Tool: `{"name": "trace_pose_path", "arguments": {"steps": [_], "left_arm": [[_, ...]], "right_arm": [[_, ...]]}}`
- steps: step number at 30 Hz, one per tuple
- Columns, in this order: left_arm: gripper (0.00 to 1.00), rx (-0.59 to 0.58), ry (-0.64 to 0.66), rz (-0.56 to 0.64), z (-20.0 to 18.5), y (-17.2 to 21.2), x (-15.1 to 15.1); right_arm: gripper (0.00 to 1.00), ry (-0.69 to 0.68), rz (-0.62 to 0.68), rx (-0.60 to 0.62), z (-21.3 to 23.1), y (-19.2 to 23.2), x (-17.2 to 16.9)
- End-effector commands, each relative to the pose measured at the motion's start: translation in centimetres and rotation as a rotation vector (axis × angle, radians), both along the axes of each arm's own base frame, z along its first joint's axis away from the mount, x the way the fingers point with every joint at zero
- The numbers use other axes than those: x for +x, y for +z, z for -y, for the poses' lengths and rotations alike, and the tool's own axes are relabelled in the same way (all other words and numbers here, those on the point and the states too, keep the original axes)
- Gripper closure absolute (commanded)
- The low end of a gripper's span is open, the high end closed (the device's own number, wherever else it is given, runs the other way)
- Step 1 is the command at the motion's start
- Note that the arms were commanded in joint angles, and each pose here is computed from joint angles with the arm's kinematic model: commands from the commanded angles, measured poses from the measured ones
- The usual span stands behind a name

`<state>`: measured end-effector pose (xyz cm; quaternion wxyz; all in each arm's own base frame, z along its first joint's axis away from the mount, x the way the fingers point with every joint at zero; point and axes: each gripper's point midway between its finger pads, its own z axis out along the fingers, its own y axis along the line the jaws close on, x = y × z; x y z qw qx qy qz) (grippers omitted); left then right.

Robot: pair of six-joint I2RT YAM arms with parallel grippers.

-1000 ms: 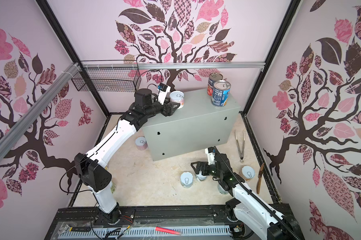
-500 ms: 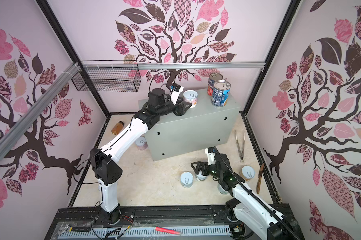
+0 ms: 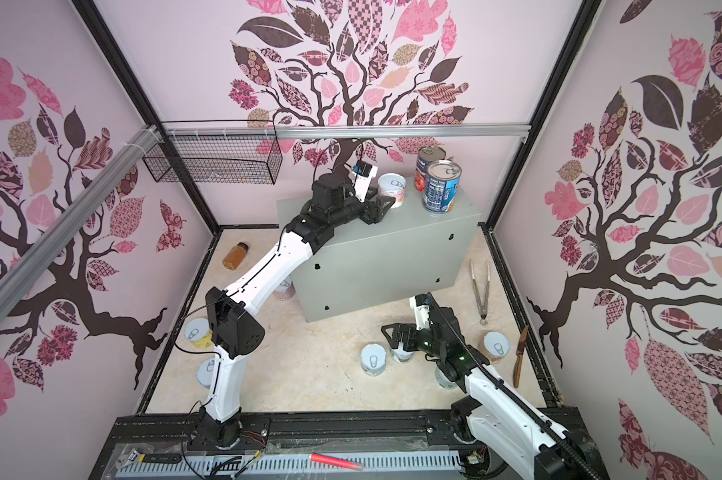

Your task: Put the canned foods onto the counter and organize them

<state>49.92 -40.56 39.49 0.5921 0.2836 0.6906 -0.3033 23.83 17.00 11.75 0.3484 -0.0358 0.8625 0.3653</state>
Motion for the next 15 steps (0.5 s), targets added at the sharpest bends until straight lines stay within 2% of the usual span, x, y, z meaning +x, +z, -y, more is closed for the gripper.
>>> {"name": "trace_pose_path", "arguments": {"steps": [1, 15], "left_arm": [[0.32, 0.020, 0.013, -0.036, 0.8, -1.5, 0.5], [0.32, 0.042, 0.078, -0.040, 2.1, -3.2, 2.1]], "right_arm": [[0.00, 0.018, 0.011, 0.010, -0.3, 0.3, -0.1], [0.00, 0.023, 0.005, 0.012, -0.4, 0.2, -0.2]]}}
